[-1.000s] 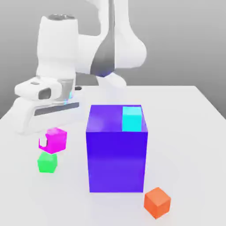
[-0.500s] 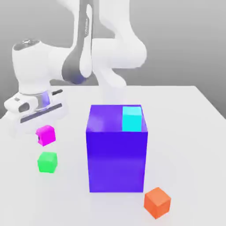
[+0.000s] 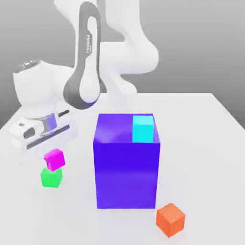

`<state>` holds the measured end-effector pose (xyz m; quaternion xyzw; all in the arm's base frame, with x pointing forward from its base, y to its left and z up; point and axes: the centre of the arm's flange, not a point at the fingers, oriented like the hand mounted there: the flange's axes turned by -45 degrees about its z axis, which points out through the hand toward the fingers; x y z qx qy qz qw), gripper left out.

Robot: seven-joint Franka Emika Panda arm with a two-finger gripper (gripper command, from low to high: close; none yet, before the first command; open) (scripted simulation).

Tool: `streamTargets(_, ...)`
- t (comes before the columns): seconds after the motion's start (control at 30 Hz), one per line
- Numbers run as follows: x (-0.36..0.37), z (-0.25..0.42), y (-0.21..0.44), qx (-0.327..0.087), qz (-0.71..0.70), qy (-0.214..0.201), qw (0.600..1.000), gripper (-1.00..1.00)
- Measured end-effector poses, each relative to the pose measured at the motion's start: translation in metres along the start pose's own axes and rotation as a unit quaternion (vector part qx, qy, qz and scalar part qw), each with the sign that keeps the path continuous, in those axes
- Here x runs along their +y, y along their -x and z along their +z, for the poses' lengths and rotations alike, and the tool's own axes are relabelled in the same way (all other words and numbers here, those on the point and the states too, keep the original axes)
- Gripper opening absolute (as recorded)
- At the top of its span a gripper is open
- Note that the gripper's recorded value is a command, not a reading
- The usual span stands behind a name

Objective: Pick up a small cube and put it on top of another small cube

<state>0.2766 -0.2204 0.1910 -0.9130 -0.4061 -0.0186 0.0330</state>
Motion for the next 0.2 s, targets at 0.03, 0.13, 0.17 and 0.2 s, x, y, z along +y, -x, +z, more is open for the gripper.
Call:
streamTargets(0.03, 0.0, 0.002, 0.001, -0.003, 0.001, 0.002, 1.0, -1.0)
streamTargets(0.13, -0.002, 0.009, 0.006, -0.013, 0.003, 0.01, 1.0, -1.0)
streamTargets(0.17, -0.002, 0.011, 0.007, -0.017, 0.004, 0.013, 1.0, -1.0)
streamTargets(0.2, -0.003, 0.013, 0.009, -0.021, 0.005, 0.016, 1.0, -1.0)
